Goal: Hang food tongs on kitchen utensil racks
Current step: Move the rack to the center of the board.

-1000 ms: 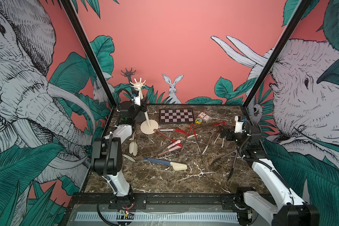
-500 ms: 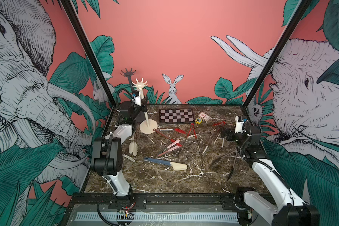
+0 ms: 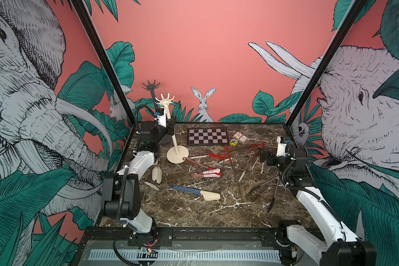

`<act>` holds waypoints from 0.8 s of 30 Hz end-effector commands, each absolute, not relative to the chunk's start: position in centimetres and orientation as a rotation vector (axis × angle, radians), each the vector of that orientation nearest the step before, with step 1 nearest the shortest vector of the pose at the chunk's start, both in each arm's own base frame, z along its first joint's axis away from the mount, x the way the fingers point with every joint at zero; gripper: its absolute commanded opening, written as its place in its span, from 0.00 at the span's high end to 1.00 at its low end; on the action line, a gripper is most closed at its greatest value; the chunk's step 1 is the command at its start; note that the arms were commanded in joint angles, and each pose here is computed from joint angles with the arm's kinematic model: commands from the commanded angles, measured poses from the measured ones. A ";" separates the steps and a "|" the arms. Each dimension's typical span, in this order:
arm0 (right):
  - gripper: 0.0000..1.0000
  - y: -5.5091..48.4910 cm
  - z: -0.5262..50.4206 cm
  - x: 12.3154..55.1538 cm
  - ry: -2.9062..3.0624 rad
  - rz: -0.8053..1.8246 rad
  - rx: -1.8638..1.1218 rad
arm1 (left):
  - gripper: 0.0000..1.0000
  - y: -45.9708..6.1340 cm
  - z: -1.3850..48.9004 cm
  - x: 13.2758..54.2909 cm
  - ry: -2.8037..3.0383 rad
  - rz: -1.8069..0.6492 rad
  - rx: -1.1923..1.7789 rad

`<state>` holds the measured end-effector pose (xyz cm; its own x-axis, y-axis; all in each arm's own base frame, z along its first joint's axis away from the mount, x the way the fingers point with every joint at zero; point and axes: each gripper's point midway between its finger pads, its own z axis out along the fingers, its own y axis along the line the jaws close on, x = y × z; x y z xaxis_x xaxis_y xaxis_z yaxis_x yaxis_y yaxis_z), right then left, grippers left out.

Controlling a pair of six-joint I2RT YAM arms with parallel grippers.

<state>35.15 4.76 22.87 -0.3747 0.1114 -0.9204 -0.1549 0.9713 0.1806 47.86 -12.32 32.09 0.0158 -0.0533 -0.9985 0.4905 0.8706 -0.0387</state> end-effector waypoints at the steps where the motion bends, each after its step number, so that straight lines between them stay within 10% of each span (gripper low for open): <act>1: 0.01 5.3 25.3 35.8 1.863 0.304 -0.048 | 1.00 -14.6 37.5 44.3 1.364 -0.513 0.367; 24: 0.01 6.6 25.0 34.7 1.876 0.417 -0.059 | 1.00 -21.7 35.8 44.7 1.296 -0.553 0.377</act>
